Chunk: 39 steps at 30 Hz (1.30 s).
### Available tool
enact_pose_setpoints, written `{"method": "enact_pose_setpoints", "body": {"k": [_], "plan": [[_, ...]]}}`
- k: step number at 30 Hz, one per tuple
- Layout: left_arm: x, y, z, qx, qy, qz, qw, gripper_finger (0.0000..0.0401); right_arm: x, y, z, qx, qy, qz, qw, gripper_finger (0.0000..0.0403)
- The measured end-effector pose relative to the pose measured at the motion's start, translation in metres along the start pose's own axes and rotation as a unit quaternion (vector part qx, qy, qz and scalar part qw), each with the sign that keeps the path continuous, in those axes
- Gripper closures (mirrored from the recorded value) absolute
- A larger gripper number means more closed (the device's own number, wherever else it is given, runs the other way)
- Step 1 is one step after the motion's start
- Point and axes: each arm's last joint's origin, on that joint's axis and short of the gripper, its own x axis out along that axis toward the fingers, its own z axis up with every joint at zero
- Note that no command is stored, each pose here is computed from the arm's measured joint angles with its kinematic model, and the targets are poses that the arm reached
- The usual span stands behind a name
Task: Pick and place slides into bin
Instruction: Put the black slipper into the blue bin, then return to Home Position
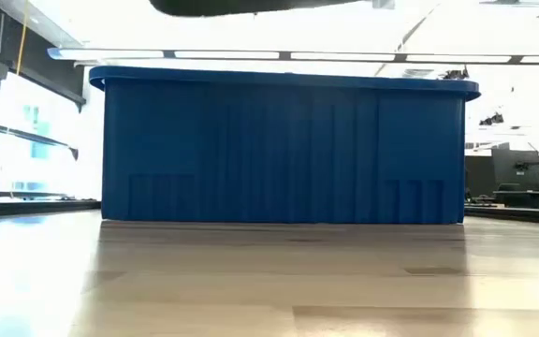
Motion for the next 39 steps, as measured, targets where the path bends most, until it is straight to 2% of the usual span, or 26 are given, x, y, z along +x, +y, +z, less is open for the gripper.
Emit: {"method": "enact_pose_setpoints", "body": {"k": [6,10,12,17,23,29,32,39], "plan": [[-0.017,0.013,0.002,0.023,0.013,0.035,0.999,0.024,0.011,-0.024,0.03,-0.013,-0.074,-0.074,0.994,0.0403],[-0.027,0.02,0.004,0.031,0.014,0.055,0.998,0.024,0.032,-0.053,0.047,-0.014,-0.111,-0.14,0.984,0.0403],[-0.03,0.023,0.006,0.03,0.009,0.068,0.997,0.024,0.045,-0.072,0.054,-0.005,-0.127,-0.147,0.981,0.0403],[-0.035,0.027,0.009,0.052,0.002,0.075,0.996,0.024,0.08,-0.118,0.055,0.063,-0.129,-0.13,0.981,0.0402],[-0.037,0.029,0.008,0.067,0.008,0.092,0.994,0.024,0.141,-0.14,0.019,0.113,-0.056,-0.08,0.989,0.04],[-0.037,0.029,0.005,0.077,0.021,0.094,0.992,0.024,0.183,-0.147,-0.012,0.11,-0.048,-0.079,0.99,0.0401],[-0.037,0.029,0.004,0.082,0.027,0.094,0.992,0.024,0.194,-0.152,-0.02,0.075,-0.043,-0.073,0.994,0.0402],[-0.037,0.03,0.002,0.085,0.035,0.095,0.991,0.024,0.196,-0.154,-0.017,0.06,-0.048,0.034,0.997,0.0397]]}}
